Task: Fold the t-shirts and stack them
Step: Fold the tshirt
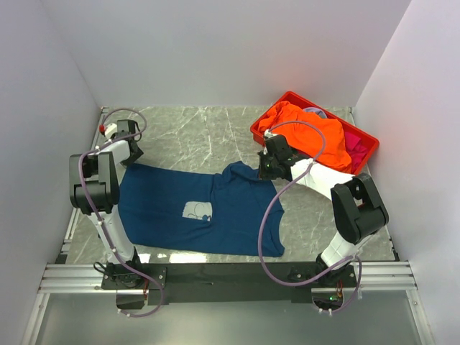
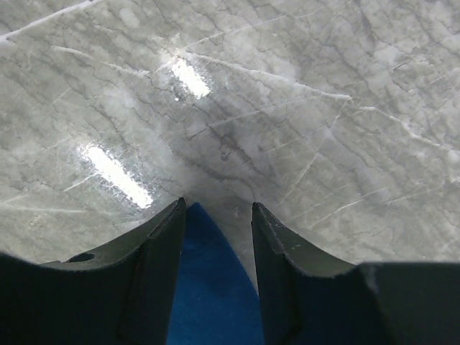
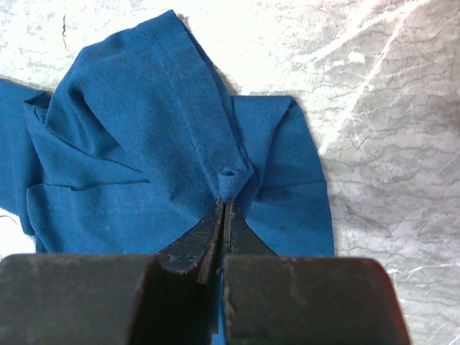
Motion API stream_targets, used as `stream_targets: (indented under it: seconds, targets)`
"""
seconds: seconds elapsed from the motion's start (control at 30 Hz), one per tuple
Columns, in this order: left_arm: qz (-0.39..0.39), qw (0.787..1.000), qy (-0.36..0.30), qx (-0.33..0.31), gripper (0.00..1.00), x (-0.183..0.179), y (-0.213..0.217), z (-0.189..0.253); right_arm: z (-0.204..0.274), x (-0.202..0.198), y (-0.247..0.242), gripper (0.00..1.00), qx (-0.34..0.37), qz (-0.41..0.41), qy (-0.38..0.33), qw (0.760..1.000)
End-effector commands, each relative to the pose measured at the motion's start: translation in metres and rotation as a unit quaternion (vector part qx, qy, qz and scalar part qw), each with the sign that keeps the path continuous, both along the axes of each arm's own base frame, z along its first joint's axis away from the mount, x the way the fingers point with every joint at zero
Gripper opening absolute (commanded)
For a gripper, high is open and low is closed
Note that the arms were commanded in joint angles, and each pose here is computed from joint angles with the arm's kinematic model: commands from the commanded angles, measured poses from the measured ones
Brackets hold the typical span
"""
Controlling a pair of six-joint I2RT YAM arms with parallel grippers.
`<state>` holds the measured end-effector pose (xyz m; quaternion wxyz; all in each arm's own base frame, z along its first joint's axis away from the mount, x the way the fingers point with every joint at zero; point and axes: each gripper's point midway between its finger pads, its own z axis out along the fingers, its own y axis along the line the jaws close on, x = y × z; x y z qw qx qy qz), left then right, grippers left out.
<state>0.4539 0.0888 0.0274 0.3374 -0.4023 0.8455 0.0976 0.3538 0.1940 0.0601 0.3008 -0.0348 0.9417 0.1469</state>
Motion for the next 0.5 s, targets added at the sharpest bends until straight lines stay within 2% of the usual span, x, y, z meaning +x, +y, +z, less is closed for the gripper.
stream_targets:
  seconds: [0.0,0.47]
  targets:
    - [-0.005,1.000,-0.007,0.005,0.48,0.002,0.006,0.016,0.016,0.007,0.006,0.00,0.016,0.002,-0.028,0.999]
    - [0.011,0.998,-0.055,0.014,0.50,-0.002,0.010,0.042,0.012,0.005,0.007,0.00,0.014,0.005,-0.020,1.000]
